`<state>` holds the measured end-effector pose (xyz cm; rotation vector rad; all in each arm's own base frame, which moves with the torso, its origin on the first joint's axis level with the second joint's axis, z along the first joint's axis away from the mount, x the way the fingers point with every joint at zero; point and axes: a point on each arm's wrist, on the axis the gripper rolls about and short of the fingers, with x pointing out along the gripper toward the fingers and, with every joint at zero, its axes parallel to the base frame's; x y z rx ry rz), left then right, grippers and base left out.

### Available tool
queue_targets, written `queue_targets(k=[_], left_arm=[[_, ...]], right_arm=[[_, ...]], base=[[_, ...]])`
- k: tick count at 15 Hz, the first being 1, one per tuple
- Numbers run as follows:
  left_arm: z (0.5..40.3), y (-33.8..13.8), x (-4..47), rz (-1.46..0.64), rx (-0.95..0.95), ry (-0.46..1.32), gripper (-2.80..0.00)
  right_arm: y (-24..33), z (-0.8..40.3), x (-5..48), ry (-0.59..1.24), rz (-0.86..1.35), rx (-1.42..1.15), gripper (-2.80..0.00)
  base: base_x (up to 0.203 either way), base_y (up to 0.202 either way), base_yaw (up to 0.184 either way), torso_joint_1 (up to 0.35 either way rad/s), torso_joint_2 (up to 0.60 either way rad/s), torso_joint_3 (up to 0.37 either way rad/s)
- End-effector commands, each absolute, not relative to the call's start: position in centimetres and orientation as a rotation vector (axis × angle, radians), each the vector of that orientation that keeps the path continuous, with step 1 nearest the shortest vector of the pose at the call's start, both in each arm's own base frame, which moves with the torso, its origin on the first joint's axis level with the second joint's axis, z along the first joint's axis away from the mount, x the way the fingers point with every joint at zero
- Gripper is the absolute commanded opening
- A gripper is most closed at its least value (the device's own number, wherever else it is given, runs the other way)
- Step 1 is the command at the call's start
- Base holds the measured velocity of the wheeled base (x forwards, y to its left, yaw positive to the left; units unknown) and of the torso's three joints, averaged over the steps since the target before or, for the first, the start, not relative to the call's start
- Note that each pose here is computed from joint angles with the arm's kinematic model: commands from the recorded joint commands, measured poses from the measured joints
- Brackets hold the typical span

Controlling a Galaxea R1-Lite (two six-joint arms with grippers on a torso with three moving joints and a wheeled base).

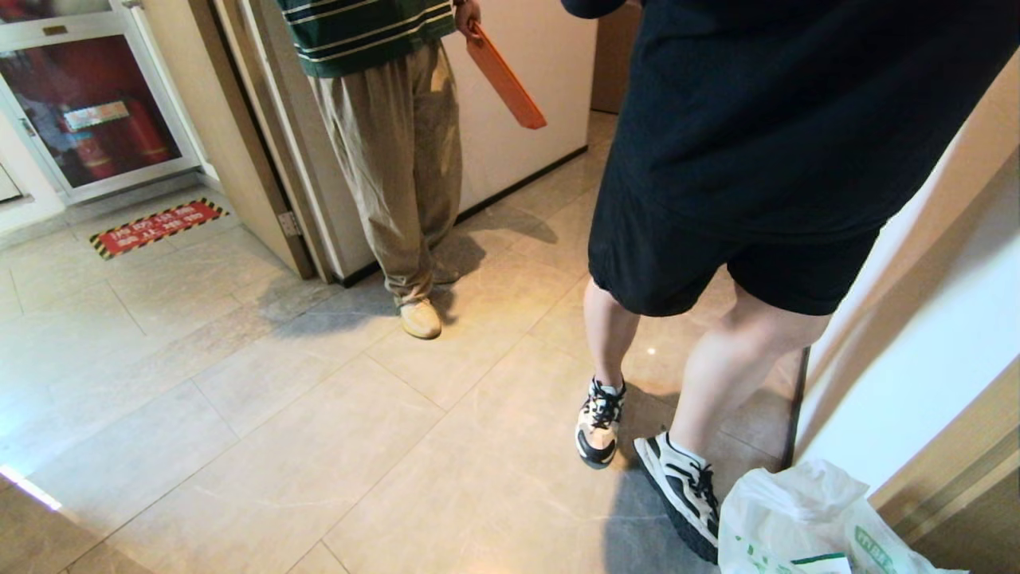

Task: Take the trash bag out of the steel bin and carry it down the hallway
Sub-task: Put the trash bag at the door

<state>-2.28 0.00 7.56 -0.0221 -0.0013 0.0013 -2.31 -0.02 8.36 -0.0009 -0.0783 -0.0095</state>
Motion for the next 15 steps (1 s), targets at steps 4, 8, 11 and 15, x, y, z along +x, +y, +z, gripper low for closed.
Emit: queue_targets(k=[4, 8, 11, 15], left_arm=[[7.56, 0.0, -2.28, 0.002, -0.023, -0.002, -2.8], [7.53, 0.0, -2.28, 0.002, -0.011, 0.002, -2.8], [7.53, 0.0, -2.28, 0.002, -0.011, 0.002, -2.8], [7.55, 0.01, -2.28, 0.003, -0.02, 0.0, -2.8]], right_arm=[[-0.02, 7.51, -2.08, -0.051, -0.009, -0.001, -2.8], [-0.02, 7.51, -2.07, -0.049, -0.009, -0.003, -2.8], [-0.02, 7.51, -2.07, -0.049, -0.009, -0.003, -2.8], [-0.02, 7.51, -2.08, -0.051, -0.009, -0.003, -2.8]], base=[[0.0, 0.0, 0.0, 0.0, 0.0, 0.0], [0.0, 0.0, 0.0, 0.0, 0.0, 0.0], [0.0, 0.0, 0.0, 0.0, 0.0, 0.0], [0.0, 0.0, 0.0, 0.0, 0.0, 0.0]])
